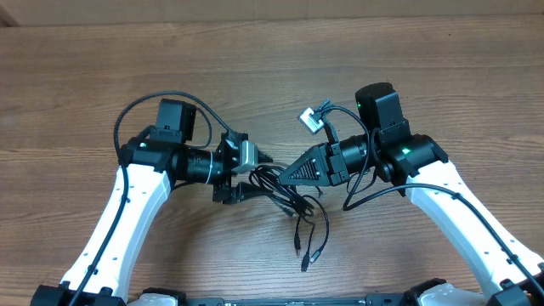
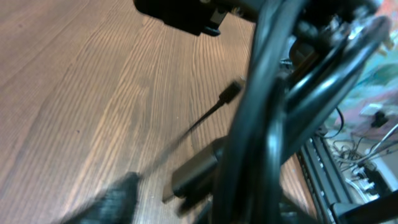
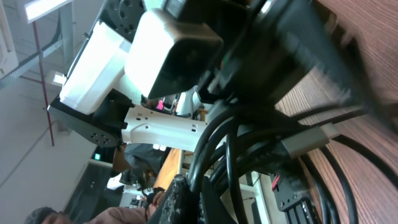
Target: Untangle cables
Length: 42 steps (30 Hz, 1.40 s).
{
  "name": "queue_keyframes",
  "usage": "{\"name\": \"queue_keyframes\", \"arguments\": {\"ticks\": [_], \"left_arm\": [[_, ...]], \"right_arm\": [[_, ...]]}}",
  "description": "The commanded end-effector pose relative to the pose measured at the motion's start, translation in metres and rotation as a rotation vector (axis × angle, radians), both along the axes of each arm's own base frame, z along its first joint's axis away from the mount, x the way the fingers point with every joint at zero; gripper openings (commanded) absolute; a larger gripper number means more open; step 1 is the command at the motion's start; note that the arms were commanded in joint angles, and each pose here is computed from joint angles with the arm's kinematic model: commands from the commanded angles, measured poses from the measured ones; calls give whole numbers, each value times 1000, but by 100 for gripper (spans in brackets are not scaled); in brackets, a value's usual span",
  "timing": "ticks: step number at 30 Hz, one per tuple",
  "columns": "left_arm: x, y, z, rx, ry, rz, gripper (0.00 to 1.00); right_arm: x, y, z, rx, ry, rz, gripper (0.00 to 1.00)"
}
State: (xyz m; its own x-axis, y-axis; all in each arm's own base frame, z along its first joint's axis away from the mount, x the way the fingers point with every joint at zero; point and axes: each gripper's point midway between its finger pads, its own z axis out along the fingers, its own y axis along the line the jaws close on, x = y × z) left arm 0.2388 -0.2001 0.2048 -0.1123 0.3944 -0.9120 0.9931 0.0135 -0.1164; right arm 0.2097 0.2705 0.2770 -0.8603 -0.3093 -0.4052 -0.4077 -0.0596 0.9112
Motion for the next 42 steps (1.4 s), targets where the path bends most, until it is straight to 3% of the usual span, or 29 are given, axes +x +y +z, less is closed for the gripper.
{"name": "queue_keyframes", "arguments": {"ticks": [1, 2, 7, 12, 16, 20, 25, 30, 35, 42], "left_arm": [[-6, -1, 1, -4, -15, -14, 14], [-6, -1, 0, -3, -12, -14, 4], [-5, 0, -1, 8, 57, 20, 4], [0, 6, -15, 98, 237, 145, 4], [2, 10, -20, 136, 386, 242, 4], [4, 12, -25, 163, 480, 312, 4], [14, 23, -39, 242, 599, 472, 4], [20, 22, -37, 226, 623, 504, 4], [30, 19, -31, 187, 629, 534, 4], [35, 13, -21, 127, 624, 511, 4]], "right_arm": [[-3, 0, 9, 36, -17, 31, 4], [-2, 1, 9, 37, -27, 28, 4], [25, 5, -15, -96, -85, -126, 6], [80, -9, -58, -367, -186, -430, 31], [107, -32, -83, -546, -223, -599, 44], [116, -55, -103, -702, -230, -695, 59], [116, -91, -127, -913, -214, -787, 69], [107, -113, -141, -1045, -186, -807, 75], [97, -112, -145, -1054, -152, -773, 77], [87, -81, -136, -892, -106, -672, 77]]}}
